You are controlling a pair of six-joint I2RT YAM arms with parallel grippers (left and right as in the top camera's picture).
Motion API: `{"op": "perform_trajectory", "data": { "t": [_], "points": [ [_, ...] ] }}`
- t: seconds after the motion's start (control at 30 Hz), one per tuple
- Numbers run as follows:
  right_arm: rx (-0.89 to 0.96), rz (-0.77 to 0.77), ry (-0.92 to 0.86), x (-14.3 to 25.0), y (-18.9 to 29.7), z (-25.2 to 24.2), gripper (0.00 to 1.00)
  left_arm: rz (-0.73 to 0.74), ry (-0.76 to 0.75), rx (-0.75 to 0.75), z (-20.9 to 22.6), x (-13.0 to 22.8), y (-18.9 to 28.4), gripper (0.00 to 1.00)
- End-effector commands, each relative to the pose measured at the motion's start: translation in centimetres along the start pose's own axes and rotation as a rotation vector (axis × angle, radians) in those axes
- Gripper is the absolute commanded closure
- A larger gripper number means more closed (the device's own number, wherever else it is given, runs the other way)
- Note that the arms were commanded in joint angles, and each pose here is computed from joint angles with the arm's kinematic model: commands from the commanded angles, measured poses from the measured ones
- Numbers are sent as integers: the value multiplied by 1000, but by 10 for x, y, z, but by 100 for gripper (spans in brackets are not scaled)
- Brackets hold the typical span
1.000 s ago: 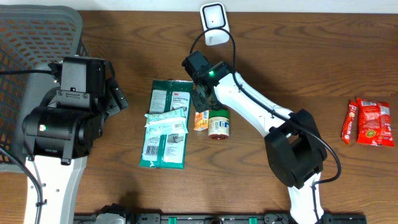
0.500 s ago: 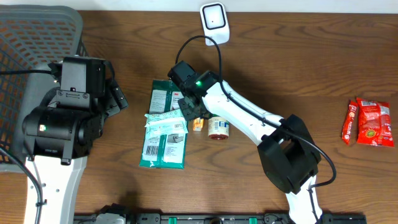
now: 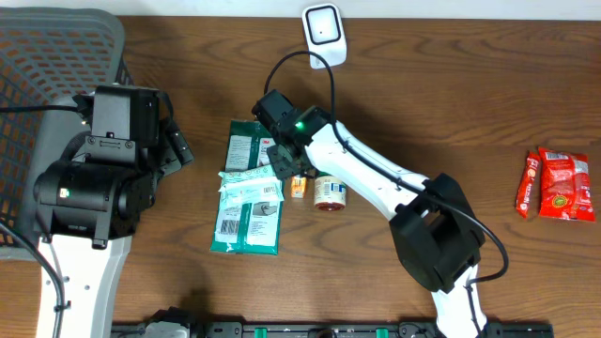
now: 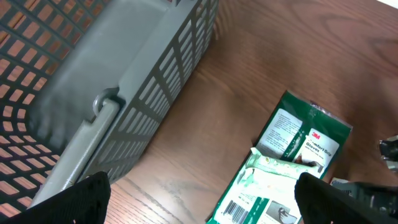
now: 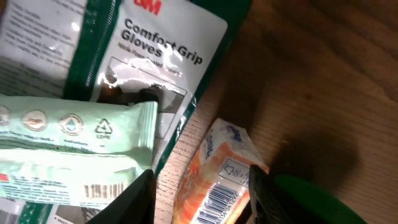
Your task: Scan the item barcode
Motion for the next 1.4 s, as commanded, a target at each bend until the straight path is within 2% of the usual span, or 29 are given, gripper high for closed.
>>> {"op": "perform_trajectory", "data": {
  "t": [0.0,0.17,0.3,0.33,0.37,0.53,0.63,0.7,1.07,1.37],
  "points": [
    [-29,-117,-17,-25,48,-4,53,-12,7,-17,4,-2,2,5],
    [-11,-127,-82,-26,75,-38,42,-12,7,-17,4,-2,2,5],
    [8,-75,-144,-18,82,-68,34,-12,7,-17,4,-2,2,5],
    [-8,-64,-155,-17,81,-70,27,-12,7,-17,4,-2,2,5],
    [-34,-52,-165,-16,81,-71,1,-12,7,-17,4,-2,2,5],
    [-88,39,-181,2,76,-68,1,-12,7,-17,4,-2,2,5],
    [-83,56,-240,7,70,-69,11,-12,7,-17,4,-2,2,5],
    [-79,66,-296,10,65,-70,12,-12,7,-17,4,-2,2,5],
    [-73,84,-365,33,14,-73,18,-12,7,-17,4,-2,2,5],
    [-75,74,-378,43,-6,-75,22,-12,7,-17,4,-2,2,5]
  ]
}}
Point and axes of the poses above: each gripper's point midway between its finger pads, its own y axis back along the fingers, its own z axis along the line the jaws close on, x = y × z, the point moved 2 cm from there along y, back along the fingers, and after that the axes turned 1 degree about y, right-handed, at the moved point
